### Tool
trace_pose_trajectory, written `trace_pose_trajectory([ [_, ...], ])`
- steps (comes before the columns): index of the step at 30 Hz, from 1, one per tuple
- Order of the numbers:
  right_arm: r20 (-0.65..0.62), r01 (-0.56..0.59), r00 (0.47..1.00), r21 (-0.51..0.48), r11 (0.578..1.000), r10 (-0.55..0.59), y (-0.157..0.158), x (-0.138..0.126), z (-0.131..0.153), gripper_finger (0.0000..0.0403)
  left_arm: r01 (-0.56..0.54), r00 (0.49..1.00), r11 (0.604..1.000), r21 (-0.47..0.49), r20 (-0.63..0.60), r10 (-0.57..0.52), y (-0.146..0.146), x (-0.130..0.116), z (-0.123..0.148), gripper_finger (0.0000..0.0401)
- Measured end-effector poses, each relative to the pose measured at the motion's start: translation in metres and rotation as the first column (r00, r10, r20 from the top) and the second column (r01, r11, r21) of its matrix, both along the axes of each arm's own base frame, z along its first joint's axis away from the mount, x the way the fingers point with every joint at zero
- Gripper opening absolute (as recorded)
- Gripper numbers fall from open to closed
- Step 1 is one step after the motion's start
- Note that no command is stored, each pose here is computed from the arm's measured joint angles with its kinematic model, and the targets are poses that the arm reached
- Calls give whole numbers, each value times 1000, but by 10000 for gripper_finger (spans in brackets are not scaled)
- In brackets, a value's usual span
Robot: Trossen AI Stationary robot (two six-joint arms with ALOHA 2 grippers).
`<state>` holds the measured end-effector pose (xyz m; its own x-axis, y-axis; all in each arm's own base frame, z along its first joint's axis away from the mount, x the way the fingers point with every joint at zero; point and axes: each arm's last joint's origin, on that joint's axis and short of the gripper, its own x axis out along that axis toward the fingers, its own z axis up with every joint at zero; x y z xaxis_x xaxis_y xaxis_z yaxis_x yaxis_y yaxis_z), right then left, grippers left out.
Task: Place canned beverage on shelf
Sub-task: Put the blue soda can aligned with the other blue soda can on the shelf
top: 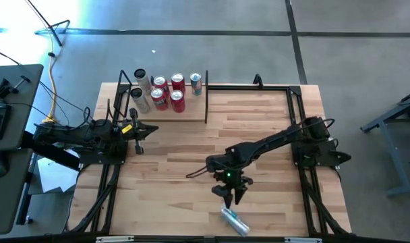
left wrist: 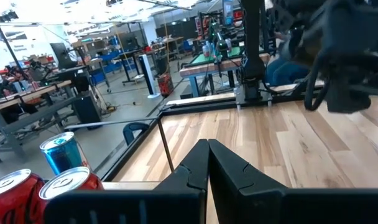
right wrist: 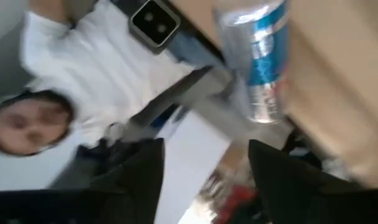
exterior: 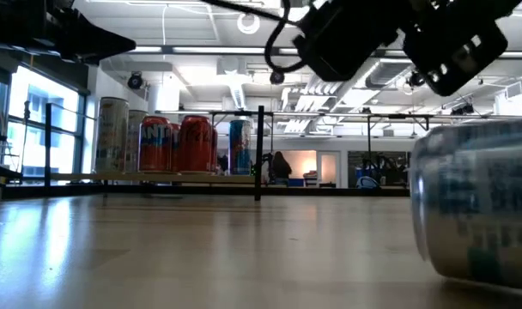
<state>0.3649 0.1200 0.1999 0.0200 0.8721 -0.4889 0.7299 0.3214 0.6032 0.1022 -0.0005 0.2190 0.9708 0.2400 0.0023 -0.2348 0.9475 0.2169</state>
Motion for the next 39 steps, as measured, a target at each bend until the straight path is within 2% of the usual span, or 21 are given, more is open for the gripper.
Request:
trace_pose_trajectory([
  [3,61,-86,994,-132,987,95,13,-8,10,173,0,1000,1000,-2,-13,0,0,0,-1,0],
  [7,125,-214,953,-361,908,274,46,-25,20,82,78,996,997,-30,-47,-79,-2,1,-5,0],
  [10,227,-220,909,-452,864,350,80,-35,24,15,166,983,985,-55,-66,-169,-5,3,-7,0],
  [15,499,-58,785,-530,846,366,128,-38,21,22,186,978,981,-59,-85,-191,-6,9,-9,0],
  [18,578,-11,711,-560,829,400,138,-34,8,5,185,978,981,-59,-85,-190,-7,13,-9,0],
  [23,541,-63,709,-591,804,453,127,-22,-25,3,177,977,982,-60,-111,-183,-7,18,-11,0],
  [27,557,-61,674,-611,789,484,111,-9,-30,1,157,980,986,-53,-116,-162,-7,21,-12,0],
  [34,545,74,641,-745,662,541,63,15,-26,0,153,979,987,-49,-129,-158,-7,24,-13,0],
  [36,520,96,664,-772,629,537,50,18,-26,0,152,978,987,-50,-135,-158,-7,25,-14,0],
  [39,494,97,699,-781,617,516,37,14,-14,0,151,977,987,-58,-140,-158,-7,26,-15,0],
])
